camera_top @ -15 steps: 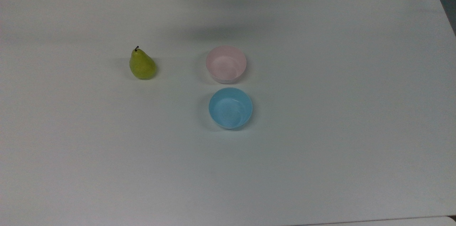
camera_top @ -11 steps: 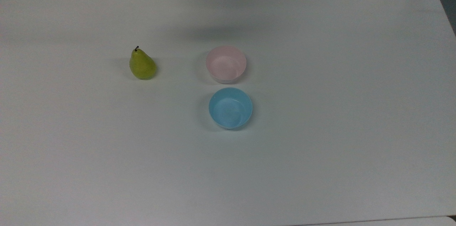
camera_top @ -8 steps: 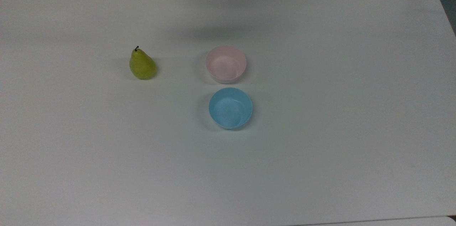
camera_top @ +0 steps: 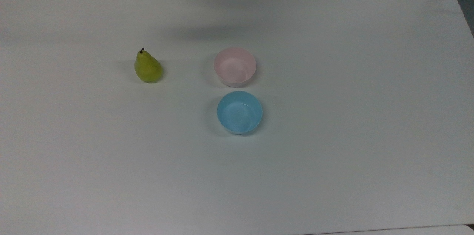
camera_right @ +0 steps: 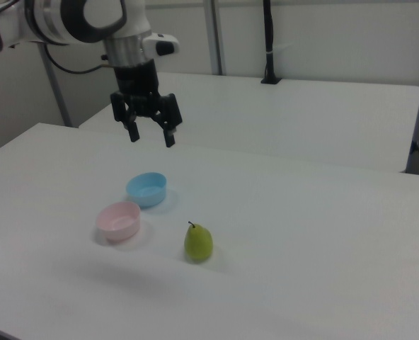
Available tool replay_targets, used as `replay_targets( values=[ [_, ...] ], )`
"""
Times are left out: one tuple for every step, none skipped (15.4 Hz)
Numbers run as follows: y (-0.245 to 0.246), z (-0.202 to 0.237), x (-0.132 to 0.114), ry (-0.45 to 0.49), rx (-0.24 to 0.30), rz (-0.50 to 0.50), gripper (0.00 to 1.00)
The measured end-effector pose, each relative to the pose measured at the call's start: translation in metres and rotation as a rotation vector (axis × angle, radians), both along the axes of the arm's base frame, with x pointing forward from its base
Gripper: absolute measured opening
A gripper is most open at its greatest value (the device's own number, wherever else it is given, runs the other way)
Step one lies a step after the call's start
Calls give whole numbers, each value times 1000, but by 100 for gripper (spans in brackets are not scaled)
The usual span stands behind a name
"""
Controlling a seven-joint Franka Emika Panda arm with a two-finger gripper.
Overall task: Place the pear in the bowl
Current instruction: 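Lower the gripper around the pear and close it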
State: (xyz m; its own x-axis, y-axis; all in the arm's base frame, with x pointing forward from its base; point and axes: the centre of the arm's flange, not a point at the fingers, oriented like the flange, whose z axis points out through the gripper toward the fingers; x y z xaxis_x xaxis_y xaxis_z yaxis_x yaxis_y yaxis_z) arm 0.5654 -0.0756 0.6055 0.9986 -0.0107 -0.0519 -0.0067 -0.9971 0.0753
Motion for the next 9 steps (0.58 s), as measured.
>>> replay_targets(
  values=[
    [-8, -4, 1, -4, 0, 11, 100],
    [-14, -12, 2, -11, 0, 20, 100],
    [-20, -23, 4, -20, -1, 24, 100],
    [-23, -36, 7, -26, -2, 28, 100],
    [-25, -50, 9, -29, -2, 29, 100],
    [-27, -64, 9, -28, -2, 28, 100],
    [-32, -84, 9, -29, -2, 25, 100],
    [-34, -103, 9, -32, -2, 26, 100],
    [-35, -119, 8, -33, -2, 28, 100]
  ],
)
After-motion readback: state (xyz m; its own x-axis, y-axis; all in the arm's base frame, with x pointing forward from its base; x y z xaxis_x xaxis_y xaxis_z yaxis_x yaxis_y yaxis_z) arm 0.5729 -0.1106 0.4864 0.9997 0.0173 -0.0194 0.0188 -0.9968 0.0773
